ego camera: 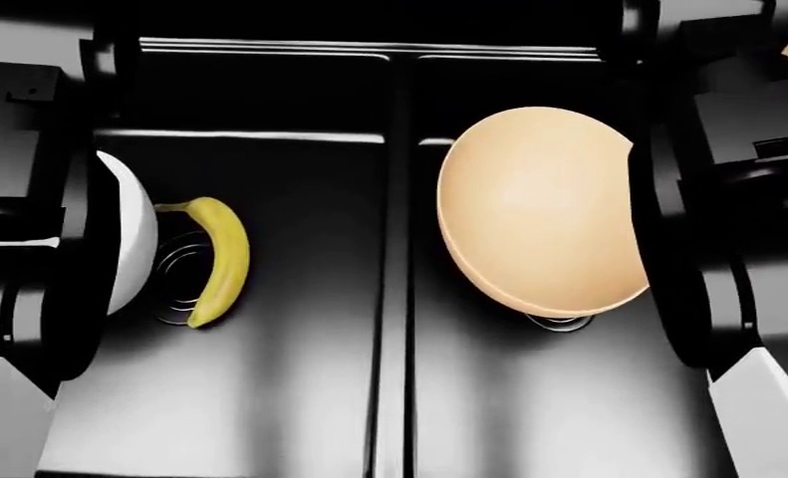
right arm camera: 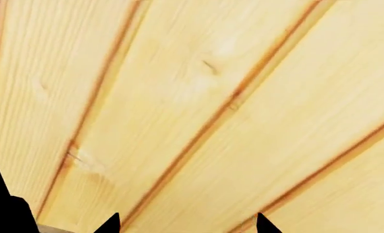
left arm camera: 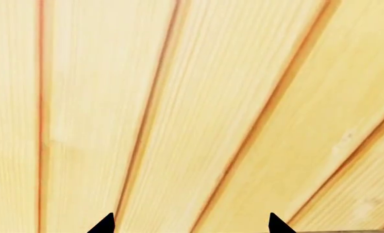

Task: Pick the bowl and bowl and place them in the sink. Then turn on the water.

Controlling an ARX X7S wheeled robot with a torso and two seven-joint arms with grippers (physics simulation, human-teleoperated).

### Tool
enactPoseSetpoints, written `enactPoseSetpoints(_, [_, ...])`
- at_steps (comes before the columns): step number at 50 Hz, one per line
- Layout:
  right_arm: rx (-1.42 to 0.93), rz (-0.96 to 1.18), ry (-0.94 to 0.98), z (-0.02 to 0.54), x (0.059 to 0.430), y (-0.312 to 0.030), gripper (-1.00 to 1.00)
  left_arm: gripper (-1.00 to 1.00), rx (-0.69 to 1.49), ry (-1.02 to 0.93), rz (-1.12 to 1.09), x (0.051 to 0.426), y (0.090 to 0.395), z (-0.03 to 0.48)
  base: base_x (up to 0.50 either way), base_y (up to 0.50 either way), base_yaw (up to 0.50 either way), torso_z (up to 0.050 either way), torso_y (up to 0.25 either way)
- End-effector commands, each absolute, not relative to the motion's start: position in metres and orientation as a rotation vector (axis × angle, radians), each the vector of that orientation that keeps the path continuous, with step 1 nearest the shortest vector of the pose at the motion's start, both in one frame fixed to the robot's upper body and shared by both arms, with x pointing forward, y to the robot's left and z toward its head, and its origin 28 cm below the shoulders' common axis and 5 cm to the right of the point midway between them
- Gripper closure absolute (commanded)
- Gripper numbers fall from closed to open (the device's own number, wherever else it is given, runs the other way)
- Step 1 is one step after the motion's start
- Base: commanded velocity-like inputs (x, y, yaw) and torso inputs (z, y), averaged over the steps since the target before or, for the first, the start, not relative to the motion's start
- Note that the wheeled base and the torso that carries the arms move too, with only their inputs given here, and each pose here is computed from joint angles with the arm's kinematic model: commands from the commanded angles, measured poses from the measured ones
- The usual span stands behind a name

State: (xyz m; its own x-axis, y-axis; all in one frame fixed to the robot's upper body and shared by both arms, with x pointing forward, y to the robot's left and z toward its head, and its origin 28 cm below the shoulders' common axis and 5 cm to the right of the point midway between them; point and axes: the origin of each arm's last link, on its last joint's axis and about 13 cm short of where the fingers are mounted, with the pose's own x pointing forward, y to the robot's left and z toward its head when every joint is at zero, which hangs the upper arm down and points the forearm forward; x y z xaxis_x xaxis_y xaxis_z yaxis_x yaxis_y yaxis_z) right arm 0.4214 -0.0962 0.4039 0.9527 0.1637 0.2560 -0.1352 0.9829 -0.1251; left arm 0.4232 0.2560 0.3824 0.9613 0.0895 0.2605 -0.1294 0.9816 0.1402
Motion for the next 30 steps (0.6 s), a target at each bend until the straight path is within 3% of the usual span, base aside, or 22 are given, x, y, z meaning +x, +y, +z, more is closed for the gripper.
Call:
enactPoseSetpoints(1, [-0.086,0.081,-0.265,0.4,0.422,-0.117,-1.0,-1.0,0.164,-0.258,0.125,0.423,0.261,0.378,0.0,0.0,0.0,0.0,0.0])
enactPoseSetpoints(14, [-0.055,0.021,-0.265,0.396,0.411,-0.134,-1.0,-1.0,0.165,-0.261,0.12,0.423,0.261,0.378,0.0,0.0,0.0,0.0,0.0])
enactPoseSetpoints(30, [-0.063,0.039,-0.264,0.4,0.413,-0.129,-1.0,-1.0,0.164,-0.26,0.124,0.423,0.261,0.378,0.0,0.0,0.0,0.0,0.0])
